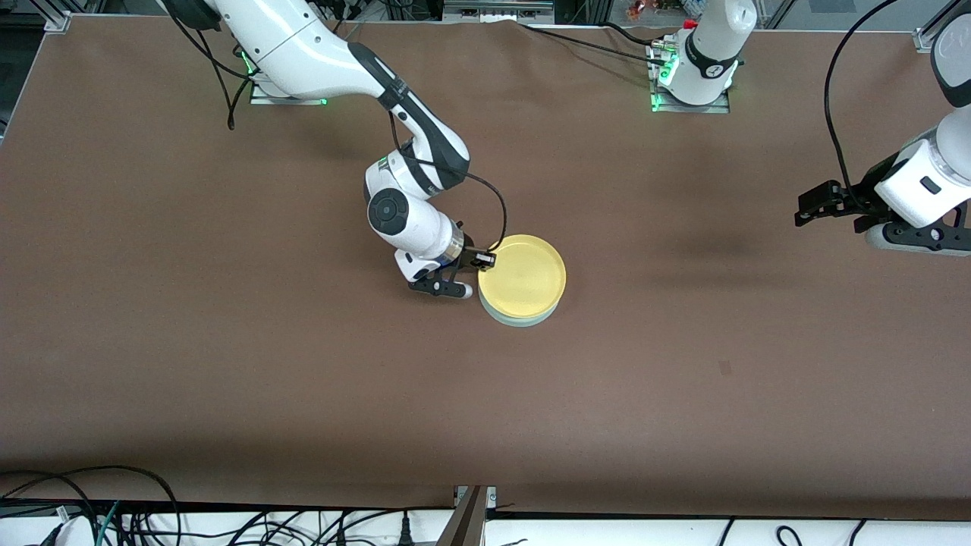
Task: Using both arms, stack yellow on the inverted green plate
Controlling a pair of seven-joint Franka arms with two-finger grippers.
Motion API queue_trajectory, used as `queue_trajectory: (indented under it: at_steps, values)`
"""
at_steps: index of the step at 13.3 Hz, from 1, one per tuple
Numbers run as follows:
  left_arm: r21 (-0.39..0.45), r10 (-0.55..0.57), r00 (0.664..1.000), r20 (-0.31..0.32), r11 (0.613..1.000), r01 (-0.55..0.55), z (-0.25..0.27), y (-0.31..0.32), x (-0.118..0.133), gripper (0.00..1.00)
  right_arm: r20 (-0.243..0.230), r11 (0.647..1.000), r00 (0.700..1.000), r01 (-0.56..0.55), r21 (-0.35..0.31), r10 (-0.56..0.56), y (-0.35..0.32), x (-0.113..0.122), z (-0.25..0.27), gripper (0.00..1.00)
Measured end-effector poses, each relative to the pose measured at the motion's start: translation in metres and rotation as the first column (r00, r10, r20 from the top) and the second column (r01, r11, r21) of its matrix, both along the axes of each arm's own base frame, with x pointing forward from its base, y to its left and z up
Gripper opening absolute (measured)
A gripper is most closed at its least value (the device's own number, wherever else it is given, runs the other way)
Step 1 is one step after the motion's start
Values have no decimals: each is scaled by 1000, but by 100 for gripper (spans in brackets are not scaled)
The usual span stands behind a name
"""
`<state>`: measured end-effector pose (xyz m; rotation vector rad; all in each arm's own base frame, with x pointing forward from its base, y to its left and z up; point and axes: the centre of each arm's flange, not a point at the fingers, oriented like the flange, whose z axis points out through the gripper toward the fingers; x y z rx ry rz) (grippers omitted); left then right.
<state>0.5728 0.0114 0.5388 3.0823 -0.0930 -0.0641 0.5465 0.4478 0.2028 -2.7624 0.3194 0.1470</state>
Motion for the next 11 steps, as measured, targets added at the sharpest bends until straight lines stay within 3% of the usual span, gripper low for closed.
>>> queue_trajectory:
  at_steps: [3,4,8,11]
  values:
    - [1,4,1000,17,1000,-4,8,3,2,100,0,1000,1000,1,-3,-1,-2,0,-1,3]
    - [1,1,1000,15,1000,-1,6,1,3,100,-1,1000,1000,5,-3,-5,-2,0,-1,9]
    - [9,-6,1000,-8,1000,6,-9,-1,12,100,13,1000,1000,25,2,-25,-4,10,14,52]
    - [11,-4,1000,5,1000,4,-3,1,14,100,-6,994,1000,-6,-113,5,-53,50,63,82]
